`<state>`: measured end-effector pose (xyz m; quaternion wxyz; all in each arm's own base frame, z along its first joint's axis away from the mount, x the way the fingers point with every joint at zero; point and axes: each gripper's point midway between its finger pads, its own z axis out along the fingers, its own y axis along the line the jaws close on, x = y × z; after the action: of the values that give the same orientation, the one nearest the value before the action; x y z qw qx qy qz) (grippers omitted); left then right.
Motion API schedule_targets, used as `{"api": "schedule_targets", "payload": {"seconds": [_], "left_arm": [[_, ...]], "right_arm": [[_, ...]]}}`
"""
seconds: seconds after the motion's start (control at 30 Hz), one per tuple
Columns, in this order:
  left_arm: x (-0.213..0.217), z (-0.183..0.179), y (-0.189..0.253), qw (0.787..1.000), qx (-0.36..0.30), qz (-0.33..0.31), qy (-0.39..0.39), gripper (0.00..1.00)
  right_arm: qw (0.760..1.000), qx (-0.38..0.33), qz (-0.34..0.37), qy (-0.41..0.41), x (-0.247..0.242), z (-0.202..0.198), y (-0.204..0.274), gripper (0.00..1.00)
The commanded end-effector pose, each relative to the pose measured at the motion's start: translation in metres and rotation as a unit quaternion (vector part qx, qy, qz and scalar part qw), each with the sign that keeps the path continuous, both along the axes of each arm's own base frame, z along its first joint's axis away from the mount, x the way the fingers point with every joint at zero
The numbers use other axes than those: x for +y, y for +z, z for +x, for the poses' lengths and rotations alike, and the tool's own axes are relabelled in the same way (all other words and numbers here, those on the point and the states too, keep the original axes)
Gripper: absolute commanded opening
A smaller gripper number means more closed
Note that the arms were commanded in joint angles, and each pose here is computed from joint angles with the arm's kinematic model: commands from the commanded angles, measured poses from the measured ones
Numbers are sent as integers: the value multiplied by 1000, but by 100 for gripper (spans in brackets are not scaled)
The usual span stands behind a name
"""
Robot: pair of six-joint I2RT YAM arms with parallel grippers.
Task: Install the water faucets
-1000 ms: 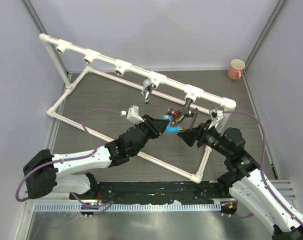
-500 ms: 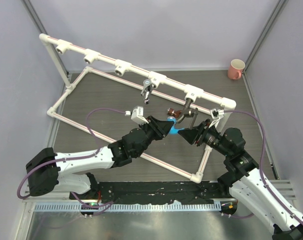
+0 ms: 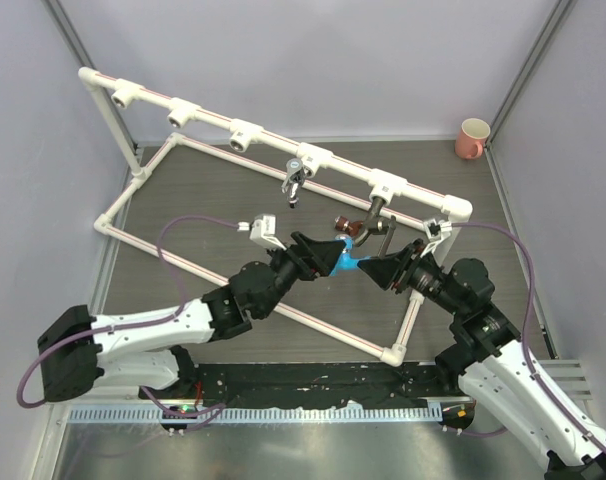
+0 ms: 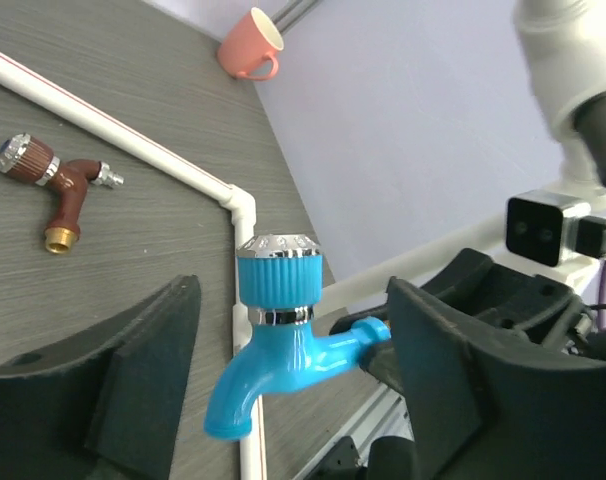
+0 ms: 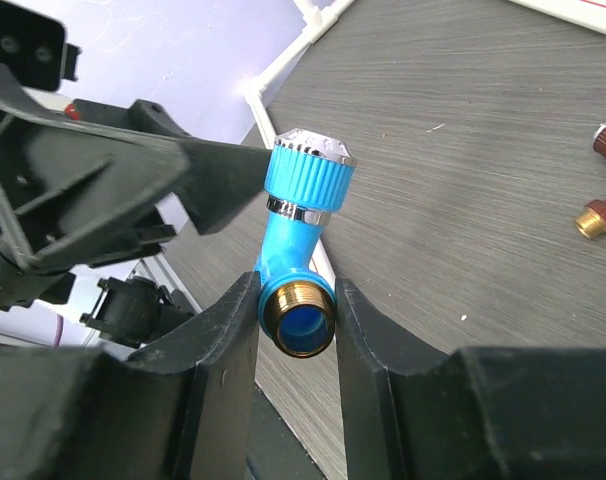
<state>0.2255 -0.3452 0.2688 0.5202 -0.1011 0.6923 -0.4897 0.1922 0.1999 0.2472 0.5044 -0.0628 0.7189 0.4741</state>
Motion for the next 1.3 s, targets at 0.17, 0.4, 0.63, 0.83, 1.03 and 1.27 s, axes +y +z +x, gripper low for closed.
{"api": "schedule_targets", "payload": {"seconds": [0.17, 0.4, 0.63, 0.83, 1.03, 1.27], "left_arm": [[65, -7, 20, 994, -81, 11, -76, 90], [60, -34, 21, 964, -91, -28, -247, 94], [30, -48, 31, 925, -73, -76, -365, 97], [12, -49, 37, 908, -71, -108, -398, 97], [-6, -54, 42, 901, -80, -108, -412, 91], [-11, -59, 42, 900, -86, -105, -414, 74]], "right_arm": [[998, -60, 16, -17, -8, -1, 39, 1], [996, -85, 25, 3, -4, -8, 49, 1], [991, -124, 44, 33, -1, -21, 65, 1], [988, -141, 48, 45, 0, -27, 71, 1], [987, -143, 49, 53, 3, -27, 71, 1], [987, -141, 46, 53, 4, -26, 68, 1]]}}
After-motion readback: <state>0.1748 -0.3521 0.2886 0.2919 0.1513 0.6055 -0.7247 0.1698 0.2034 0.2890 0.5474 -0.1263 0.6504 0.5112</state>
